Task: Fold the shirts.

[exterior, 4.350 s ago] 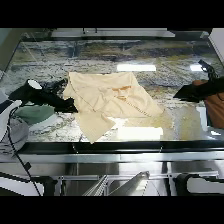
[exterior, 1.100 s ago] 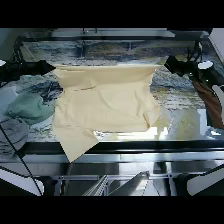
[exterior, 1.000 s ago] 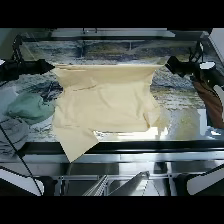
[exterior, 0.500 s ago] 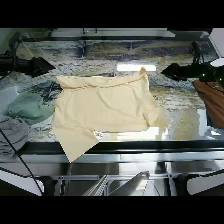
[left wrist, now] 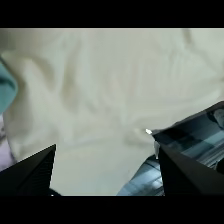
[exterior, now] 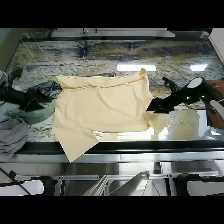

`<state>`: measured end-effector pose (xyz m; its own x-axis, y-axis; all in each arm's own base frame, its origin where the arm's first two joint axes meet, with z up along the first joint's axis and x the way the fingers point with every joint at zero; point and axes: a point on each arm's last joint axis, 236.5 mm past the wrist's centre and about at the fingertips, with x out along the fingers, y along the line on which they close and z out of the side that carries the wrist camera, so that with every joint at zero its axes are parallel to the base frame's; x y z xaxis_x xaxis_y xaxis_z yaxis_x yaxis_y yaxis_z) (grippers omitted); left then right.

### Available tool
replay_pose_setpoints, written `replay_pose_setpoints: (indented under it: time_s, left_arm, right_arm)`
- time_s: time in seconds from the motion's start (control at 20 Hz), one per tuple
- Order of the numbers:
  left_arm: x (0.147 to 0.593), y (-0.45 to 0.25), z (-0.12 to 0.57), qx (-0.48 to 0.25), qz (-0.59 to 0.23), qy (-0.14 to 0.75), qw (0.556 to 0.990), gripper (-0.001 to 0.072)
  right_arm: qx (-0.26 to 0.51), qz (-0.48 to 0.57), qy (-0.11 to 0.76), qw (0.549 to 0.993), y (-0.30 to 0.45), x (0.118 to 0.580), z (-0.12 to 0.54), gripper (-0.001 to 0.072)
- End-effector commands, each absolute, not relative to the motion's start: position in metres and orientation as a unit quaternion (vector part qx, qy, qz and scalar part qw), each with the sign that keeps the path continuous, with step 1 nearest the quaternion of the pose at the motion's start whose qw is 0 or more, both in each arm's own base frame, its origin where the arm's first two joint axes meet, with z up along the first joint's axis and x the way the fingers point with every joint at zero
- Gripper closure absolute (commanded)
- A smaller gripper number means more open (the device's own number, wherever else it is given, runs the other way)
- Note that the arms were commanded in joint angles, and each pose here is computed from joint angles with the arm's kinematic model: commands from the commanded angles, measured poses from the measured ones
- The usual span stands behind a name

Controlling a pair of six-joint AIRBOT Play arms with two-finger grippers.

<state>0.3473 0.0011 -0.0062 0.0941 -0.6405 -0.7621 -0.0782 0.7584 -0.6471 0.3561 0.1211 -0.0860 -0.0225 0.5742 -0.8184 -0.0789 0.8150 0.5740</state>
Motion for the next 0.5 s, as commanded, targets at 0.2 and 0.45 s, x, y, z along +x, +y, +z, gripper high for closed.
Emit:
replay_pose_setpoints:
  time_s: [0.2,0.45]
  left_arm:
    - [0.294,0.011,-0.057,-0.3,-0.157,0.675,0.656,0.0015]
    - [0.294,-0.01,-0.078,-0.282,-0.182,0.697,0.634,0.0015]
  right_arm:
    - [0.158,0.223,0.697,0.663,0.14,0.339,-0.107,0.0355]
    - [0.168,0.208,0.691,0.671,0.138,0.345,-0.107,0.0696]
